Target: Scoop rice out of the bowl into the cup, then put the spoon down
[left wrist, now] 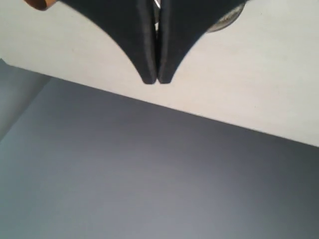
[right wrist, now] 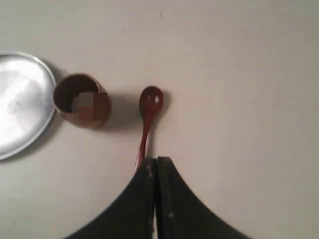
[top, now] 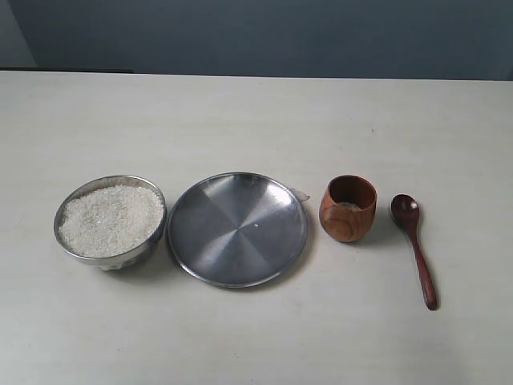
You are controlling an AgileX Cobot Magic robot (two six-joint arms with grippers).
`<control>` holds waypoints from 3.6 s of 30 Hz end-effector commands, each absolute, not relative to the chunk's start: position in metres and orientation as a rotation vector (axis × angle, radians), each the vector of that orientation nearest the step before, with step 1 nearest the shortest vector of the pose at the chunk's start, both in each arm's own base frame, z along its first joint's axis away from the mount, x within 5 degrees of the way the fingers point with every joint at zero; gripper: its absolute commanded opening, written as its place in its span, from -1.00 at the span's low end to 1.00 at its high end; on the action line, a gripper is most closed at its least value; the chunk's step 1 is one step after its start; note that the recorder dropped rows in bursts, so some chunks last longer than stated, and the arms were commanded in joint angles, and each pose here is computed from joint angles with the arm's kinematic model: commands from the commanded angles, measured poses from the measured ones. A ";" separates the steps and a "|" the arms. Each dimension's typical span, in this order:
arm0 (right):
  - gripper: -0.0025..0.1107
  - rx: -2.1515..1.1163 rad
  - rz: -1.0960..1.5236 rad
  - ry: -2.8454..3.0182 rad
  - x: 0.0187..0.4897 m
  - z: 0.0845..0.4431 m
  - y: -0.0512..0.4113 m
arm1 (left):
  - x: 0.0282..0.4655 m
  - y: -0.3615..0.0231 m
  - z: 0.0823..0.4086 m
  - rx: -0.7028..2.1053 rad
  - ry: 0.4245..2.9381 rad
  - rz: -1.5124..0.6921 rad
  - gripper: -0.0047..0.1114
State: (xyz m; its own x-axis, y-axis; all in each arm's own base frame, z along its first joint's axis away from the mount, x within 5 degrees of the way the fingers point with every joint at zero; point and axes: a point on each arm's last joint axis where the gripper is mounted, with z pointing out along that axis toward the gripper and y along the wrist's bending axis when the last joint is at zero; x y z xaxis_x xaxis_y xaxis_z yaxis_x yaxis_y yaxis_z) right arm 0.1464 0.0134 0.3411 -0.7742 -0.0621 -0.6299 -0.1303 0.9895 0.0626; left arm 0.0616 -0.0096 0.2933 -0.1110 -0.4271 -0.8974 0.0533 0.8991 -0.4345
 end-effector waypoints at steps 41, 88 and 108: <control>-0.23 -0.253 0.230 3.117 0.252 0.144 0.046 | 0.105 -0.016 0.255 -0.382 2.108 -0.468 -0.91; -0.97 -0.484 0.157 2.902 0.264 0.238 0.065 | 0.105 -0.013 0.255 -0.311 2.112 -0.381 -0.91; -0.97 -1.053 0.026 2.761 0.282 0.269 0.215 | 0.099 -0.023 0.249 -0.384 2.213 -0.558 -0.91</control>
State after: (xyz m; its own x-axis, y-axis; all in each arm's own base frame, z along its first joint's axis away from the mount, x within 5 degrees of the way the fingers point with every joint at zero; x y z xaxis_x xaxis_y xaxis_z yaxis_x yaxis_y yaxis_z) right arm 0.2800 0.2014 0.2715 -0.7504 -0.6253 -0.2144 -0.6393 0.7690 -0.0053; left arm 0.0988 -0.0217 0.2481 -0.6226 -0.4366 -0.6494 -0.0921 0.8650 -0.4932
